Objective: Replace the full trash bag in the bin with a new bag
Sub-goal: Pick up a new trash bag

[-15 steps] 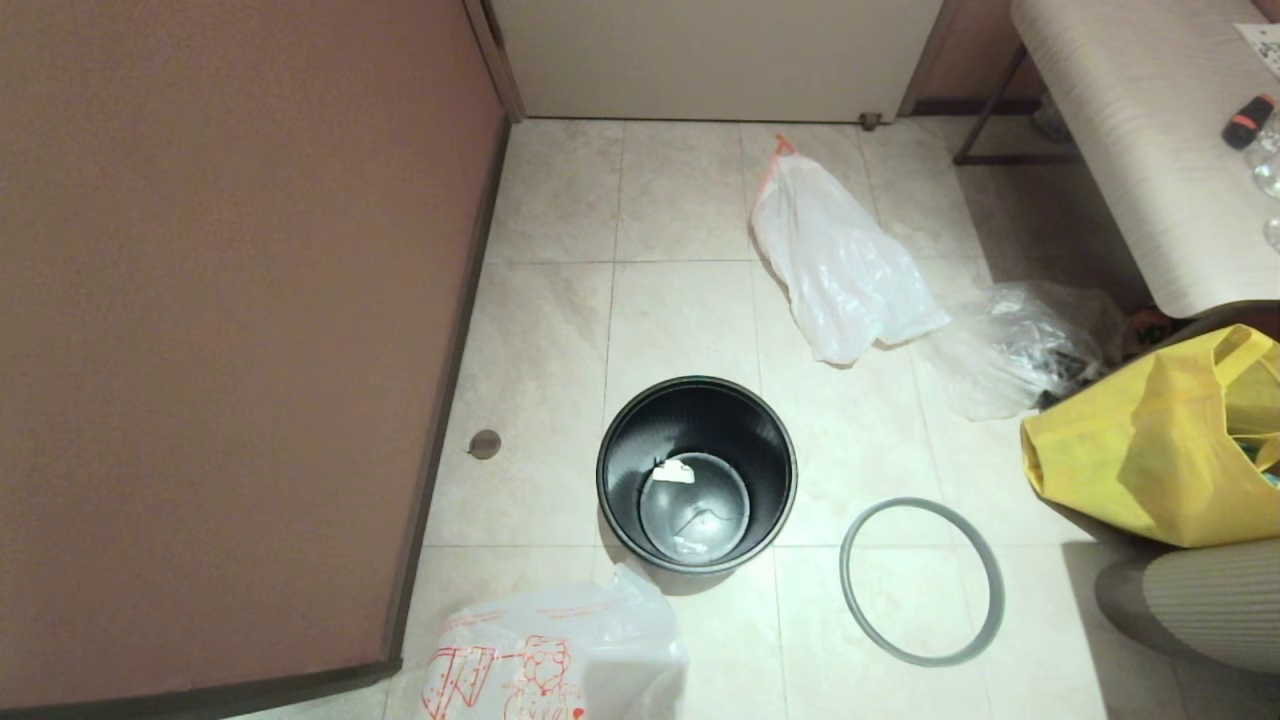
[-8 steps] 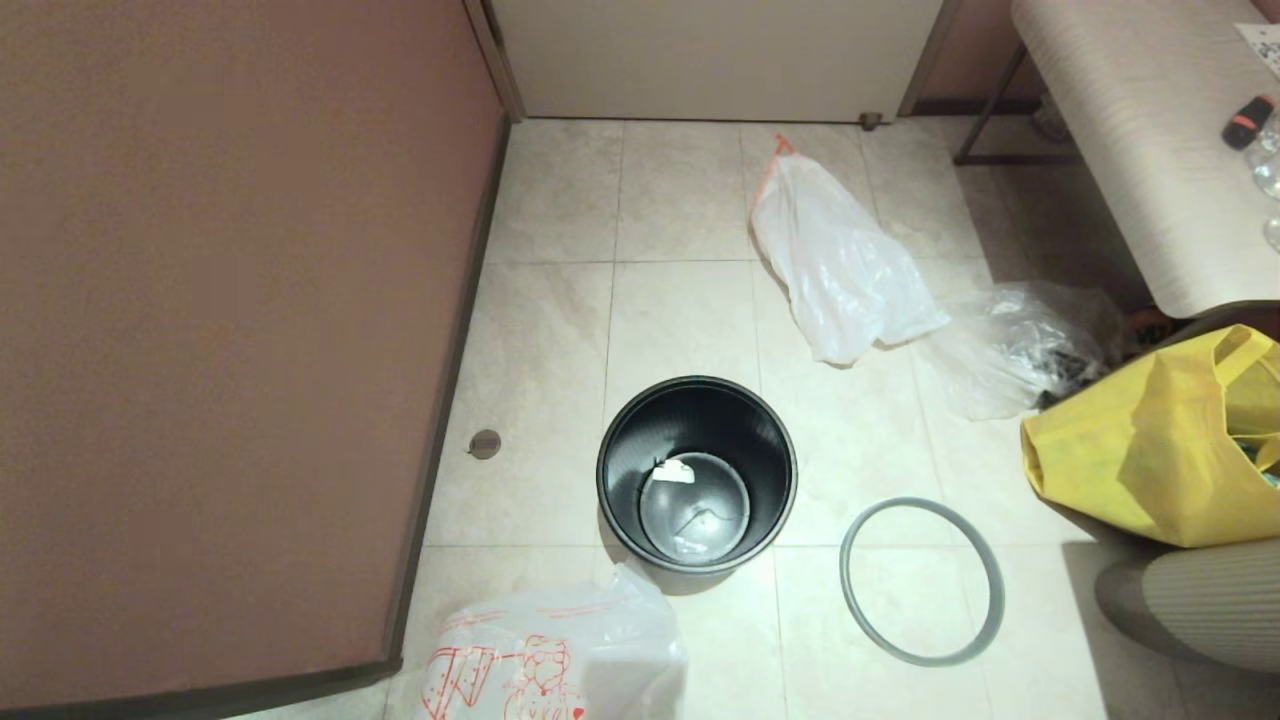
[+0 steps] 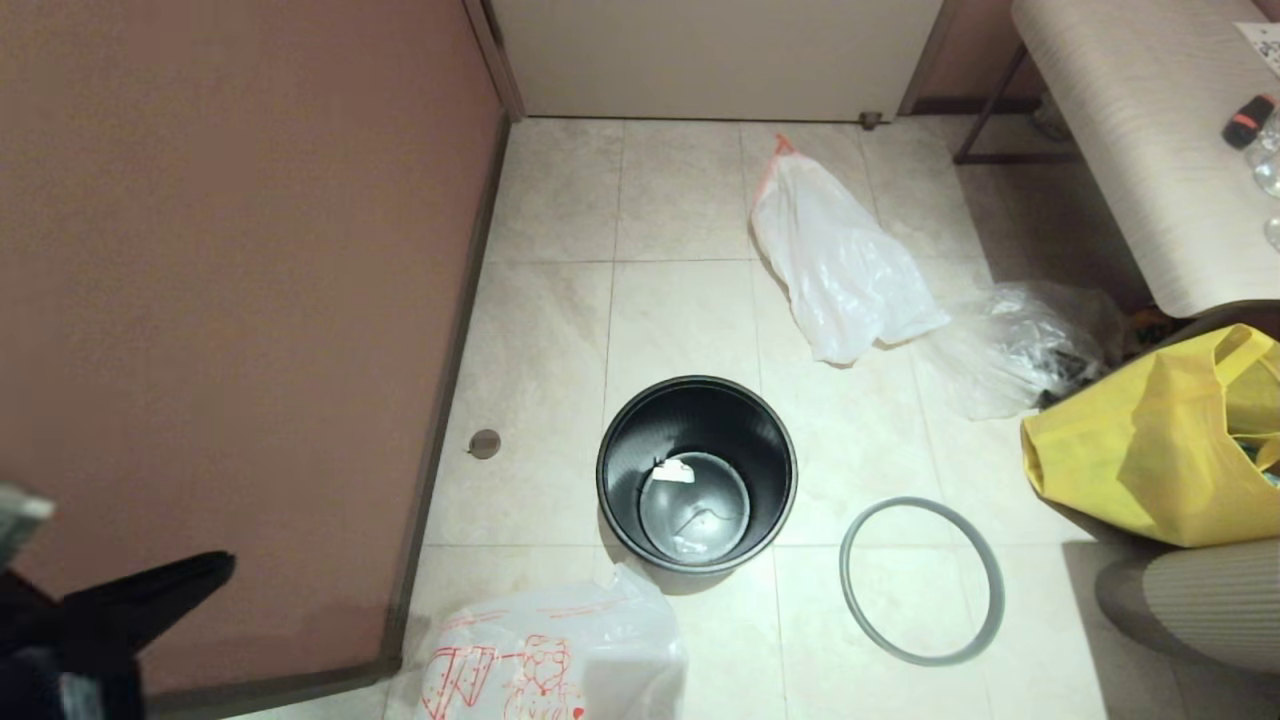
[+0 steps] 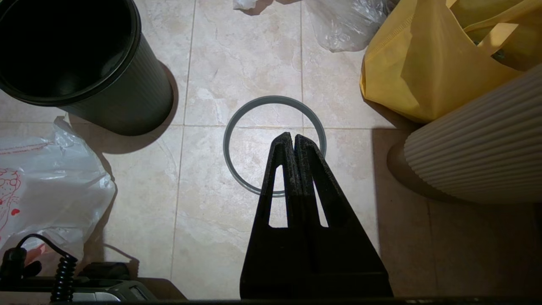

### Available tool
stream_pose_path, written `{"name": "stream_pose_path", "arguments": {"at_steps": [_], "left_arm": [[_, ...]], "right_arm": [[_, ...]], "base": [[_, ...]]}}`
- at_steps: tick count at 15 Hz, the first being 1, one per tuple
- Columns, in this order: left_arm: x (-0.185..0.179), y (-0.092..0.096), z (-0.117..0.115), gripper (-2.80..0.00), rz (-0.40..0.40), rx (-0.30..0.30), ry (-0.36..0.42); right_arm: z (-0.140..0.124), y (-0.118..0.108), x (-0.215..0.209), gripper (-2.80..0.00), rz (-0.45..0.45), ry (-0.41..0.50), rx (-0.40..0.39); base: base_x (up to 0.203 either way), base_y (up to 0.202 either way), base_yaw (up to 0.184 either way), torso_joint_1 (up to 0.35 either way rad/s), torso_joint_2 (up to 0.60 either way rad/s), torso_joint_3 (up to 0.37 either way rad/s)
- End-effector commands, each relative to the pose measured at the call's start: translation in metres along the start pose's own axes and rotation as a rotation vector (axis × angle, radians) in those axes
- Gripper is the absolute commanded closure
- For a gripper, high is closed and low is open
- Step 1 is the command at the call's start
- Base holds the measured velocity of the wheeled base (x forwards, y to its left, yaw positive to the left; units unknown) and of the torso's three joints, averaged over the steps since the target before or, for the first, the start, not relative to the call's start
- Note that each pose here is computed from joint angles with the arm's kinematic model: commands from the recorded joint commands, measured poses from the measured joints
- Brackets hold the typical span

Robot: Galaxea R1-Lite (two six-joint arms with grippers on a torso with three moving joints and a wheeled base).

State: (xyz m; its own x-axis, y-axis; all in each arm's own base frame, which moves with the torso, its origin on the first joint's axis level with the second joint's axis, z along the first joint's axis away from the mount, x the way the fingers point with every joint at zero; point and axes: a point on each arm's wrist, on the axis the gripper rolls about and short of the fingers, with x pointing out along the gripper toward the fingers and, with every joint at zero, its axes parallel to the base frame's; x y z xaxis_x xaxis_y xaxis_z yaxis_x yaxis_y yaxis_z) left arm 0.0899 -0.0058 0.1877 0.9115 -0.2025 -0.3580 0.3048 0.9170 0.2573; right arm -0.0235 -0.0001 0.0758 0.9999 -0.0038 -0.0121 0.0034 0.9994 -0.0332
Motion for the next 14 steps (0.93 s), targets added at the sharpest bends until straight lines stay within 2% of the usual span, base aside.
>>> {"name": "stream_pose_path", "arguments": {"at_steps": [1,3,6,11,14], "left_arm": [[0.059,0.005,-0.008,0.00,-0.109,-0.008,0.232],[0.101,-0.007,-0.019,0.00,-0.208,0.065,0.379],[0.152,-0.032,-0.042,0.00,-0.289,0.161,0.559],[0.240,-0.069,-0.083,0.00,-0.301,0.280,0.687],[0.288,-0.097,-0.103,0.00,-0.315,0.334,0.711]], "right_arm": [[0.000,0.000,0.000,0.00,0.001,0.002,-0.001],[0.000,0.000,0.000,0.00,-0.001,0.002,-0.001],[0.000,0.000,0.000,0.00,-0.001,0.002,-0.001],[0.000,0.000,0.000,0.00,0.001,0.002,-0.001],[0.000,0.000,0.000,0.00,-0.001,0.002,-0.001]], "base": [[0.000,0.000,0.000,0.000,0.00,0.000],[0.000,0.000,0.000,0.000,0.00,0.000],[0.000,0.000,0.000,0.000,0.00,0.000],[0.000,0.000,0.000,0.000,0.00,0.000],[0.000,0.000,0.000,0.000,0.00,0.000]]}}
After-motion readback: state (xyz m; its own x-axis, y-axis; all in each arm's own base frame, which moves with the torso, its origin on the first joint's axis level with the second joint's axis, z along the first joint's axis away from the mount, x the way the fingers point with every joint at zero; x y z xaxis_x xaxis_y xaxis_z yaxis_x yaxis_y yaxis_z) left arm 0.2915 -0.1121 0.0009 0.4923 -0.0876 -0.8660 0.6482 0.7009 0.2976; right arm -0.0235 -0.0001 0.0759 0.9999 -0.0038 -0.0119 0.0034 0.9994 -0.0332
